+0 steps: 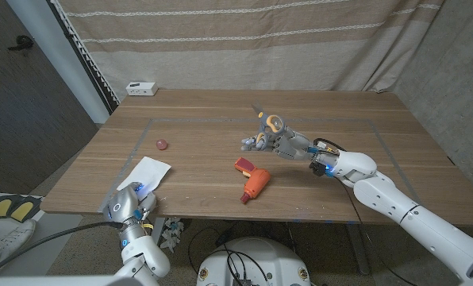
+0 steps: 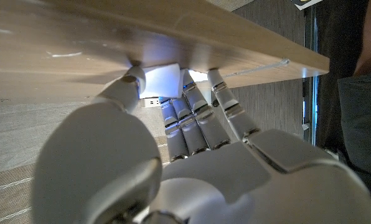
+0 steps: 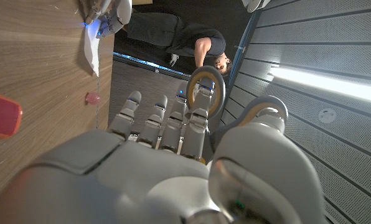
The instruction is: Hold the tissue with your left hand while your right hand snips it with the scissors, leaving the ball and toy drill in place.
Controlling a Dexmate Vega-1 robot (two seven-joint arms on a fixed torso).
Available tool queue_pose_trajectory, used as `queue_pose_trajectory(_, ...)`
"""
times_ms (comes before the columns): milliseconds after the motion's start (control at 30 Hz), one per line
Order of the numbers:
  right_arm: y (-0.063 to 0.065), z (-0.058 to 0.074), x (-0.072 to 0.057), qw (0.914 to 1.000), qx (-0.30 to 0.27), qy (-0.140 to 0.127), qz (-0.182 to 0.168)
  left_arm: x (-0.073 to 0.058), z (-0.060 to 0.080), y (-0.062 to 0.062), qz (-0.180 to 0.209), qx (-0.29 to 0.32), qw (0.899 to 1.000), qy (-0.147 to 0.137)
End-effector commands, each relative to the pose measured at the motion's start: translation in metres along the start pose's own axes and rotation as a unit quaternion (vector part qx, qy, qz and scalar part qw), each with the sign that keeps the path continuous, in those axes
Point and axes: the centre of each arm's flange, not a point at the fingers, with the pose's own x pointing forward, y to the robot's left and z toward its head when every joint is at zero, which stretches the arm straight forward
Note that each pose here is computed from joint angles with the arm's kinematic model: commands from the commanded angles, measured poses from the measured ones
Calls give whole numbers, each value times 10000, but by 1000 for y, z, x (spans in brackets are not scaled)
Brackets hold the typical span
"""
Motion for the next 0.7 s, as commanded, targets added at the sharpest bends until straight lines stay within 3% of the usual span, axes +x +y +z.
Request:
queue_pose_trajectory(33, 1, 1, -3, 10000, -1, -35, -19, -6, 1, -2, 246, -12, 9997, 49)
queue_pose_trajectory(700, 6, 3, -6, 10000, -21, -61, -20, -21, 2, 6, 1258, -559, 9899, -328)
